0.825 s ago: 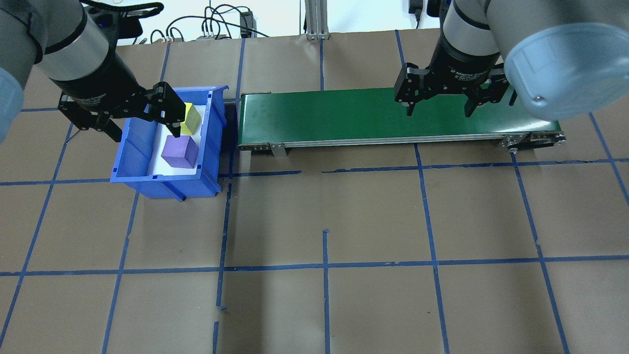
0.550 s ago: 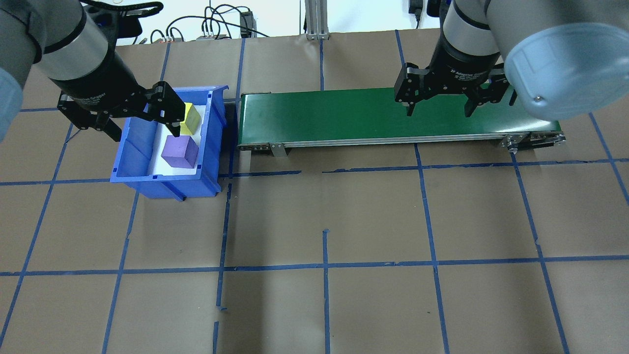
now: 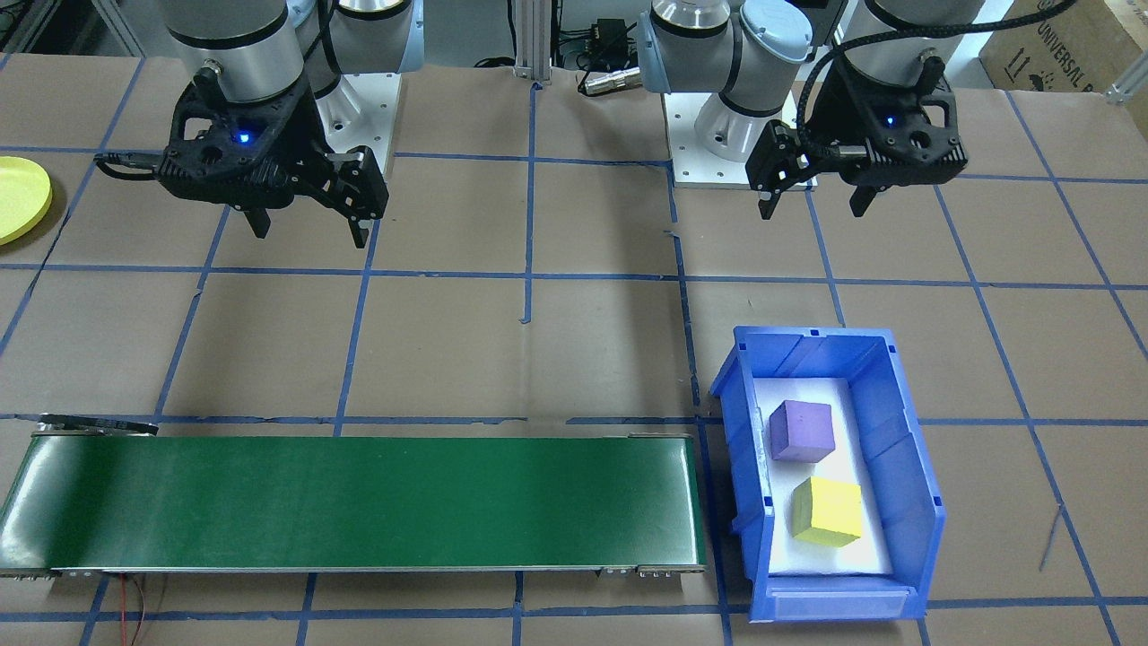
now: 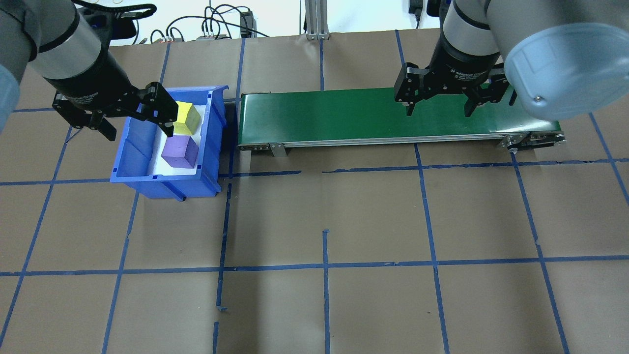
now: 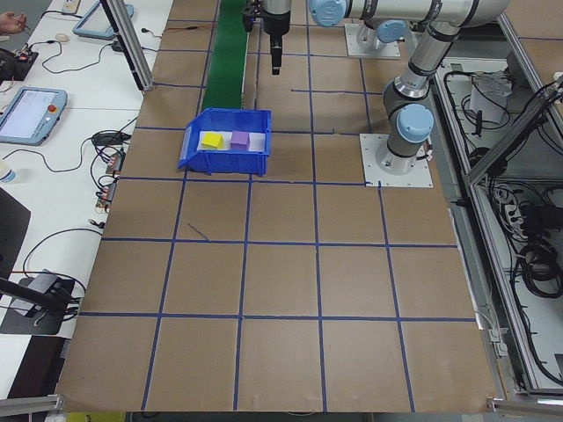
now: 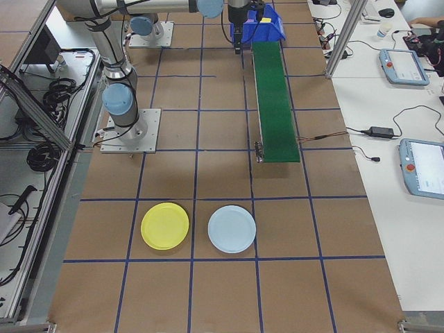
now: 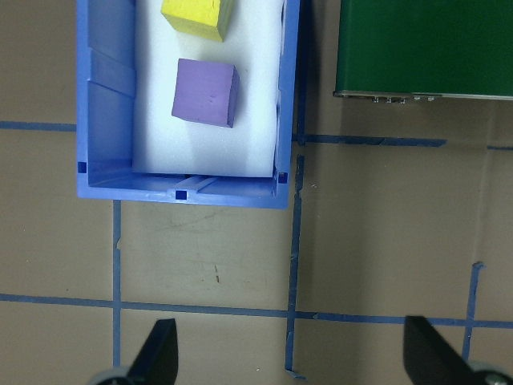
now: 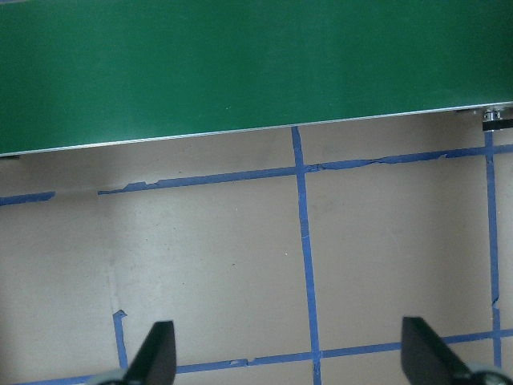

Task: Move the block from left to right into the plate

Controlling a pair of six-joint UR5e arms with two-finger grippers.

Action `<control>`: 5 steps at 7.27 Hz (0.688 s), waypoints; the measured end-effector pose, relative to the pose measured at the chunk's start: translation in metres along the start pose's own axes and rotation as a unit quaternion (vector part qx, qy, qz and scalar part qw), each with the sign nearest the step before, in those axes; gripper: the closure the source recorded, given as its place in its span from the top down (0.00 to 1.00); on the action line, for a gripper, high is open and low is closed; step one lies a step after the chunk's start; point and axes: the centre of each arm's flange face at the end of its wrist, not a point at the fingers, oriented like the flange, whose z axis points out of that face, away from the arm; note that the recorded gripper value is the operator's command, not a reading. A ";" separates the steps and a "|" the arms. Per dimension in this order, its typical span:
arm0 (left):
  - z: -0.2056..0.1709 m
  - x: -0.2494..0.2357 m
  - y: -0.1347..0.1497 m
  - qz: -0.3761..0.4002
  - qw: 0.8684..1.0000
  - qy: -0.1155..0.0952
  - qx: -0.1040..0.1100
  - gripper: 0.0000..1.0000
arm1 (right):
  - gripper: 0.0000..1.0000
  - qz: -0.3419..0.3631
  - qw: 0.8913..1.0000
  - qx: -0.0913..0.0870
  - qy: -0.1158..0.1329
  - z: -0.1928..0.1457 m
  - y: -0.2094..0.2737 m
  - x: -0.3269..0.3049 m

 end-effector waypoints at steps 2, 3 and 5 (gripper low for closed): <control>0.039 -0.034 -0.033 -0.018 0.999 0.006 -0.026 1.00 | 1.00 0.000 1.000 0.000 -0.001 0.000 0.000 0.000; 0.063 -0.043 -0.055 -0.020 0.999 0.007 -0.024 1.00 | 1.00 0.000 1.000 0.000 -0.001 0.000 0.000 0.000; 0.119 -0.050 -0.094 -0.020 1.000 0.006 -0.013 1.00 | 1.00 -0.001 1.000 0.001 -0.001 0.000 0.000 -0.001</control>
